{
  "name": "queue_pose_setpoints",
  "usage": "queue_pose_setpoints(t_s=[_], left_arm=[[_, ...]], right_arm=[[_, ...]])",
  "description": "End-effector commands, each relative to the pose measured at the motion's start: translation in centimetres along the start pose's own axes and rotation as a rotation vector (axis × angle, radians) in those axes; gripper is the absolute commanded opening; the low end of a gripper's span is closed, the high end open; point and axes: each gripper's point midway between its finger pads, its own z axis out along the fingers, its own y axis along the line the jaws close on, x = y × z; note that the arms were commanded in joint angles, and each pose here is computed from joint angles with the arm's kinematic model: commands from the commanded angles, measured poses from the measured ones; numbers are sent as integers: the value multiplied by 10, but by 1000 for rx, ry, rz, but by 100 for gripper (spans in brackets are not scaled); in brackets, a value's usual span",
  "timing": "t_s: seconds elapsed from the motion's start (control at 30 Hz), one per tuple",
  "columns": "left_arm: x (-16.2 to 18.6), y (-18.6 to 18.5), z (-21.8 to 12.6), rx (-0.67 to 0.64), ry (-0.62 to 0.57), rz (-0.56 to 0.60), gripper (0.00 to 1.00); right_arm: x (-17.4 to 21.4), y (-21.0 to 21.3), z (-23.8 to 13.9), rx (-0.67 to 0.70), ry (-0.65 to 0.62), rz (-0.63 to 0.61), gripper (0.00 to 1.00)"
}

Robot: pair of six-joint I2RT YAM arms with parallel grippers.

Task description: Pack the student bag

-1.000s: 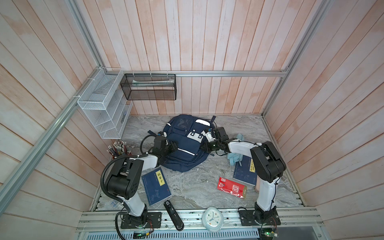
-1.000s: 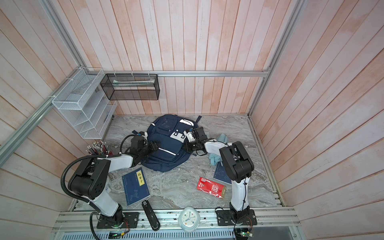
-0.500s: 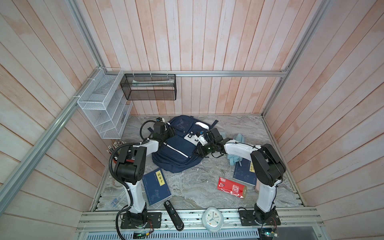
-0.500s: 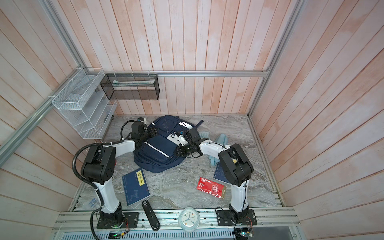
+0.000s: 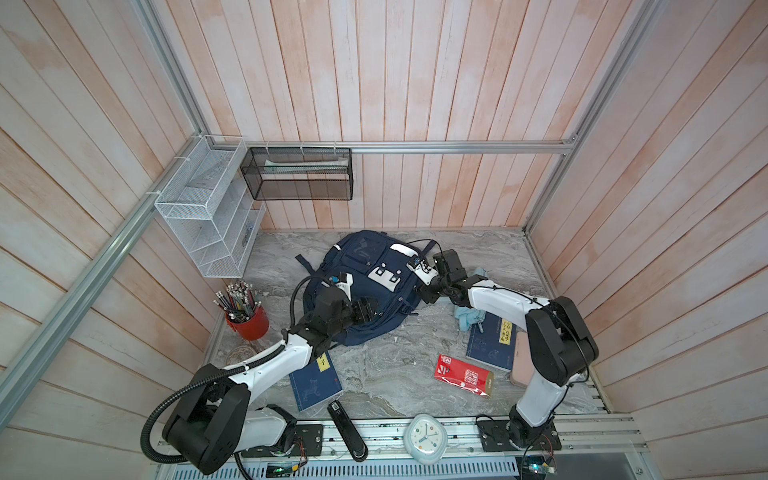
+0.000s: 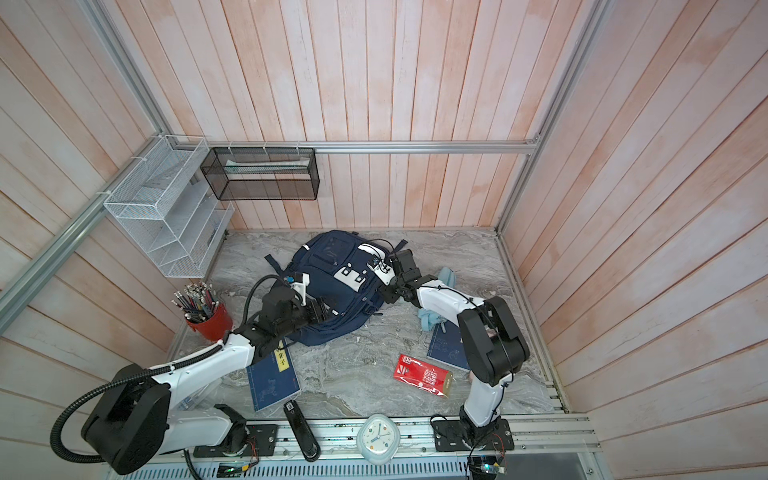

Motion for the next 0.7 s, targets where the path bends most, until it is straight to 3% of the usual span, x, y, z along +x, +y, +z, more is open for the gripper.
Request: queue_pose_setpoints(t_s=[0.0, 0.13, 0.3, 0.4, 0.5, 0.67], left_arm=[[40, 30, 6, -81, 62, -105, 62], [28, 68, 25, -184, 31, -74, 57], [-17, 98, 41, -236, -40, -74, 51], [-34, 100, 46, -257, -63, -54, 50], [-44, 95, 37, -260, -98, -49, 50], [-53, 82, 10, -251, -142, -31, 51]], right_arm=[[3, 9, 19, -90, 63, 42, 62], [18, 46, 28, -275, 122, 117, 47], [40, 87, 22, -377, 212, 62, 37], [36, 95, 14, -408, 184, 48, 35], [23, 86, 10, -351, 127, -21, 36], [-5, 37, -6, -2, 2, -276, 53]])
